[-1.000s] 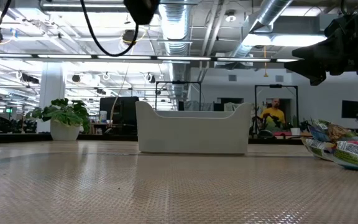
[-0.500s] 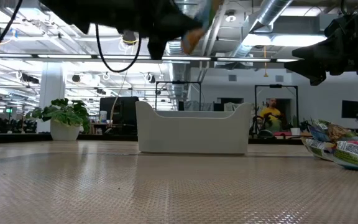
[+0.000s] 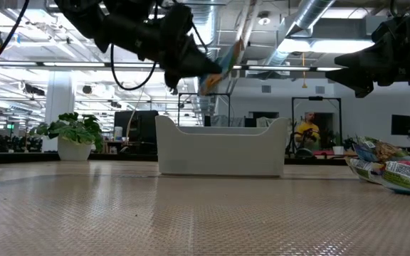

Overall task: Pick and place Granola Bars by type
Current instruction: Put the orange granola bar into the gray bin

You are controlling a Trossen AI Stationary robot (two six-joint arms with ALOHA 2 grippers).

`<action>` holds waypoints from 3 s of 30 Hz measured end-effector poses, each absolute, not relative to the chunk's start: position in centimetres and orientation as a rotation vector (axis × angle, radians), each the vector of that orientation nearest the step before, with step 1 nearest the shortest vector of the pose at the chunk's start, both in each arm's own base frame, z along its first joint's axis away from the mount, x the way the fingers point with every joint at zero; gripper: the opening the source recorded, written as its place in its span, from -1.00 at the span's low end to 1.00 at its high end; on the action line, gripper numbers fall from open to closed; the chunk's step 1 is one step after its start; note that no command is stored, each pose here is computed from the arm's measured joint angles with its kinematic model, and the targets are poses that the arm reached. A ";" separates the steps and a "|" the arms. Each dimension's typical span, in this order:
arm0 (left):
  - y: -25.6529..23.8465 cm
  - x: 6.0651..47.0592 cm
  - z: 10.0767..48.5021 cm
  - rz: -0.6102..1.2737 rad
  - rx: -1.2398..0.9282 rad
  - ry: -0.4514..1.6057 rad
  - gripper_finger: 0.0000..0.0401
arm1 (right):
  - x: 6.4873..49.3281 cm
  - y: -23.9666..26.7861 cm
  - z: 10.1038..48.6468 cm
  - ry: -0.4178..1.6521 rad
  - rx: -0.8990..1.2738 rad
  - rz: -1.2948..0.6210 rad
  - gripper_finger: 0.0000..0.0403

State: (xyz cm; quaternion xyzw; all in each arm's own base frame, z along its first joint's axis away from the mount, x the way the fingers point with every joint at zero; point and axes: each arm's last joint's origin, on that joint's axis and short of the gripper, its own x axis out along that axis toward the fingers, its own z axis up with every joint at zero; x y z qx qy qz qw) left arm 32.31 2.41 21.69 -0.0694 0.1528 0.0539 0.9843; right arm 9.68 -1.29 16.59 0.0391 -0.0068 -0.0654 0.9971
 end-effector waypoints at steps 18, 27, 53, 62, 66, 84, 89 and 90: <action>2.2 31.5 19.7 0.075 -0.124 0.530 -0.69 | 9.7 -1.3 16.6 -0.013 0.078 -0.131 0.19; 2.2 31.5 19.7 0.066 -0.119 0.532 -0.35 | 9.7 -1.3 16.6 -0.014 0.078 -0.131 0.19; -6.8 28.1 21.4 -0.433 0.020 0.654 -0.32 | 9.7 -1.3 16.6 -0.013 0.078 -0.131 0.19; -12.6 23.8 20.2 -0.664 0.144 0.881 -0.32 | 9.7 -1.3 16.6 -0.014 0.078 -0.131 0.19; -13.4 22.2 19.5 -0.566 0.101 1.047 -0.32 | 9.7 -1.3 16.6 -0.013 0.078 -0.131 0.19; -11.4 18.4 16.6 -0.328 0.058 1.494 -0.32 | 9.7 -1.3 16.6 -0.013 0.078 -0.131 0.19; -11.3 18.3 16.4 -0.320 0.080 1.493 -0.32 | 9.7 -1.3 16.6 -0.013 0.078 -0.131 0.19; -11.3 18.3 16.4 -0.325 0.095 1.489 -0.32 | 9.7 -1.3 16.6 -0.013 0.078 -0.131 0.19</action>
